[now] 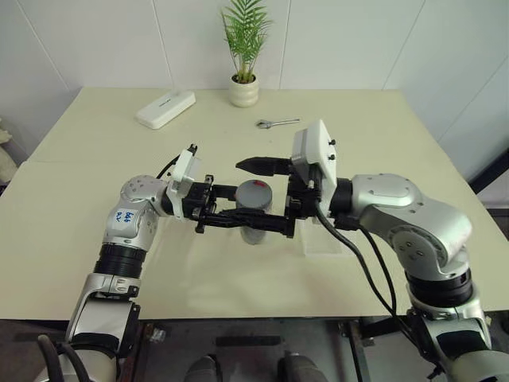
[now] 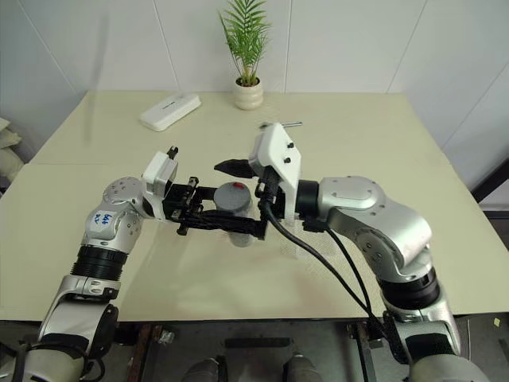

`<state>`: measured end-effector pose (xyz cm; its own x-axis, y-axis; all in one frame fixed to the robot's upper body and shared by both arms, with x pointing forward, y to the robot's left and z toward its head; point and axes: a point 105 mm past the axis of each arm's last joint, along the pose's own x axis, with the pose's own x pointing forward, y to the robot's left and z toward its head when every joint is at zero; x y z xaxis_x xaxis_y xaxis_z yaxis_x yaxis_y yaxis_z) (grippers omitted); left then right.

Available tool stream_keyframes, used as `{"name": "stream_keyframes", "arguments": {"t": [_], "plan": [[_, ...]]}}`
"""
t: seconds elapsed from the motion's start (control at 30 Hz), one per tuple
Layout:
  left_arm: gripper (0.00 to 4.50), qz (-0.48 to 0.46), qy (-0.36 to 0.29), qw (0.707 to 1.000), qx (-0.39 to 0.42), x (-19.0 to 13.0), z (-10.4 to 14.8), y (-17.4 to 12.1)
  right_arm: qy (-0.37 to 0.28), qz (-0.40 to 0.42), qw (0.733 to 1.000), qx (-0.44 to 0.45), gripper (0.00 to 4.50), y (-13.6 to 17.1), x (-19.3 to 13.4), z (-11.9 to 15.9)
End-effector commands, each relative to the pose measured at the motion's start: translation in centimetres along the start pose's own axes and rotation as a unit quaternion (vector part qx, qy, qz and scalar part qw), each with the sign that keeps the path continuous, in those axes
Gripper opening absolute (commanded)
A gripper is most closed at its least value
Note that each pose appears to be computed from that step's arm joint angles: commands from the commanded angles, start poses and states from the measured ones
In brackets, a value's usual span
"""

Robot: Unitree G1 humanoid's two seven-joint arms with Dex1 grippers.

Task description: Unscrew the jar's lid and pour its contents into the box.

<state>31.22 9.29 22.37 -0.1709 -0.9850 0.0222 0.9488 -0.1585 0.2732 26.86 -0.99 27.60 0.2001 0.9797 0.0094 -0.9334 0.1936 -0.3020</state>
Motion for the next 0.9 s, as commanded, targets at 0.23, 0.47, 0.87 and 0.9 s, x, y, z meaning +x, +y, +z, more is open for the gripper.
{"name": "stream_keyframes", "arguments": {"t": [0.23, 0.47, 0.87, 0.9], "plan": [[1.96, -0.03, 0.0, 0.999, 0.02, 0.2, 0.8, -0.5, -0.008, -0.02, 0.999, -0.032, 4.5, -1.3, 0.8, 0.2], [1.96, -0.029, 0.0, 0.999, 0.02, 0.3, 0.7, -0.5, 0.005, -0.049, 0.998, -0.038, 4.5, -2.4, 0.3, -0.3], [1.96, -0.027, -0.001, 1.0, 0.017, 0.3, 0.6, -0.5, 0.039, -0.082, 0.995, -0.044, 4.5, -2.7, -3.0, -0.4], [1.96, -0.026, -0.001, 1.0, 0.017, 0.3, 0.6, -0.5, 0.042, -0.085, 0.995, -0.044, 4.5, -2.7, -3.3, -0.4]]}}
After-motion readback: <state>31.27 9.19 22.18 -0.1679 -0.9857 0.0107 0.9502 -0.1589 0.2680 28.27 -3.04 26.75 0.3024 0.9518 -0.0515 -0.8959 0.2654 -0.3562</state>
